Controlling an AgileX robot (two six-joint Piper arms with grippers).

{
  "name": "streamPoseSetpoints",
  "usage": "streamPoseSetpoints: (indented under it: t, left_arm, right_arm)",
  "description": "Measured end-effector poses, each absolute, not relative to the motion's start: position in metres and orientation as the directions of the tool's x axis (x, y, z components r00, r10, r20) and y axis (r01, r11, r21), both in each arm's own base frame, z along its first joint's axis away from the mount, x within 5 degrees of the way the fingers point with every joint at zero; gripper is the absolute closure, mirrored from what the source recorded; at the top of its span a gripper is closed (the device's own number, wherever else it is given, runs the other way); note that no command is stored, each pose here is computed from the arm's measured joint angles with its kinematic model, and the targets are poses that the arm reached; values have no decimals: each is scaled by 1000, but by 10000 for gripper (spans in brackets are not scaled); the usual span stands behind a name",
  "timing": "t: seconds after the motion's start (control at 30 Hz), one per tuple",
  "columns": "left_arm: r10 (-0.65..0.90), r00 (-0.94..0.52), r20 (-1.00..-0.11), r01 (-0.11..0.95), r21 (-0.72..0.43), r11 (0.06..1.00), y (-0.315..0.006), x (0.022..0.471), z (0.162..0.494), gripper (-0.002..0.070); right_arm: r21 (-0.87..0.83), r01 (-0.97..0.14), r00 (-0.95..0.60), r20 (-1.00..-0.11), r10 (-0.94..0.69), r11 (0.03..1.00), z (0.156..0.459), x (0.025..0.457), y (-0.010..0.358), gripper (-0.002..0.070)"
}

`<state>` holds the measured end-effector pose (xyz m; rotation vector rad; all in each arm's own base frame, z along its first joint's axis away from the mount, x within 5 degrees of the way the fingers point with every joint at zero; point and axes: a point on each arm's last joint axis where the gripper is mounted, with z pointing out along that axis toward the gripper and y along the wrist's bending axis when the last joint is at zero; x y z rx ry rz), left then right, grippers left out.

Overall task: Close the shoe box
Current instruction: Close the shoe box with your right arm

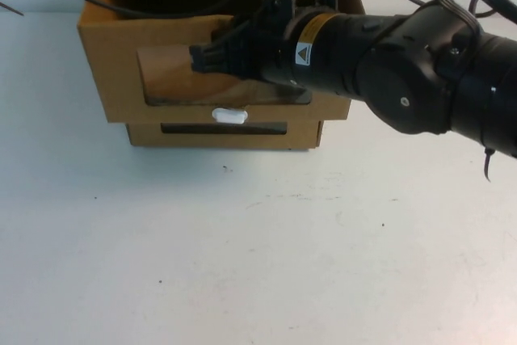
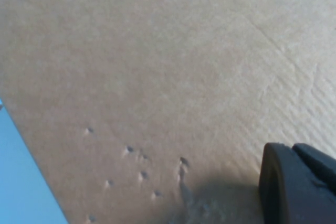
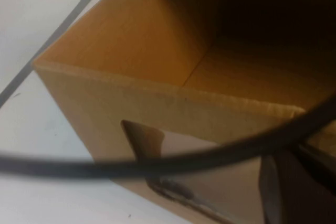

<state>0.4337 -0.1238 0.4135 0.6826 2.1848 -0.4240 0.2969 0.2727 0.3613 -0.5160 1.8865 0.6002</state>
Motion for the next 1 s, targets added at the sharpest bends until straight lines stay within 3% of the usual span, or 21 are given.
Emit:
streamPoseSetpoints:
  t: [1.0]
  left_arm:
    - [327, -545, -772, 591, -77, 803, -123, 434, 414, 680]
  right_arm:
    - [182, -526, -314, -949, 9, 830, 343, 383, 281, 687]
